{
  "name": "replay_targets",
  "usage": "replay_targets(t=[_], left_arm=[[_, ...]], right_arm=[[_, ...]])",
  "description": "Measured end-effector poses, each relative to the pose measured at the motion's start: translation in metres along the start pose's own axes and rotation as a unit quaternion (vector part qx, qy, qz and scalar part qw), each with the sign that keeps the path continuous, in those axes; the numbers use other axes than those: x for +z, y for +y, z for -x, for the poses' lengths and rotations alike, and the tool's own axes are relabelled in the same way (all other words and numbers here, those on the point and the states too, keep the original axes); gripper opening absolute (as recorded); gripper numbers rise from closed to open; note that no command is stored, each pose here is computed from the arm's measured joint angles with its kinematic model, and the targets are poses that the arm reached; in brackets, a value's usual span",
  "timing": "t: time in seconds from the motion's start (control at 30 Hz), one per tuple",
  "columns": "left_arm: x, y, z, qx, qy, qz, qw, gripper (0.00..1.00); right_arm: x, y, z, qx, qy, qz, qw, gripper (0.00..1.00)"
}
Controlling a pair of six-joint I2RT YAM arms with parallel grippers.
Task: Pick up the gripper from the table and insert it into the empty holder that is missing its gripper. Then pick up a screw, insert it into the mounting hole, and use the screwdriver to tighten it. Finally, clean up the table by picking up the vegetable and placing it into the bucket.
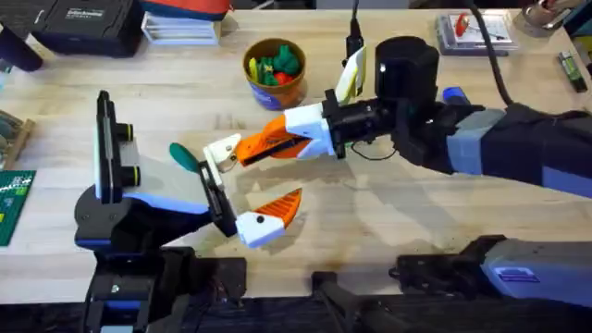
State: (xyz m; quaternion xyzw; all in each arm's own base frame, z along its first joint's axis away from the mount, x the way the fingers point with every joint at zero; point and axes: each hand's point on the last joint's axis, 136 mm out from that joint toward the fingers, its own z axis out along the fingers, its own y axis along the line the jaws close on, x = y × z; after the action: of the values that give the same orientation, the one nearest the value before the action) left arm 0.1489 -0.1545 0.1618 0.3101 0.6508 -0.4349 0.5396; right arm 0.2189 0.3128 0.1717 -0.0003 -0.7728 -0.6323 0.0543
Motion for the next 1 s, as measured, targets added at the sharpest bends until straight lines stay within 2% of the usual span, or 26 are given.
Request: replay_targets(t=[0.17,0.4,0.57,1.0], left_arm=[[0.000,0.001,0.000,-0.003,0.000,0.002,1.000,0.985],[-0.001,0.011,0.001,-0.004,-0.005,0.030,1.000,0.985],[-0.001,0.010,0.001,-0.014,-0.004,0.026,1.000,0.985],[-0.001,0.013,0.002,-0.012,-0.006,0.036,0.999,0.985]], right_arm=[[0.003,-0.002,0.002,0.000,-0.003,-0.001,1.000,0.008],[0.017,-0.002,0.008,-0.010,0.000,0.019,1.000,0.008],[0.023,-0.007,0.009,-0.001,0.006,0.021,1.000,0.007],[0.034,-0.003,0.008,-0.001,0.003,0.024,1.000,0.007]])
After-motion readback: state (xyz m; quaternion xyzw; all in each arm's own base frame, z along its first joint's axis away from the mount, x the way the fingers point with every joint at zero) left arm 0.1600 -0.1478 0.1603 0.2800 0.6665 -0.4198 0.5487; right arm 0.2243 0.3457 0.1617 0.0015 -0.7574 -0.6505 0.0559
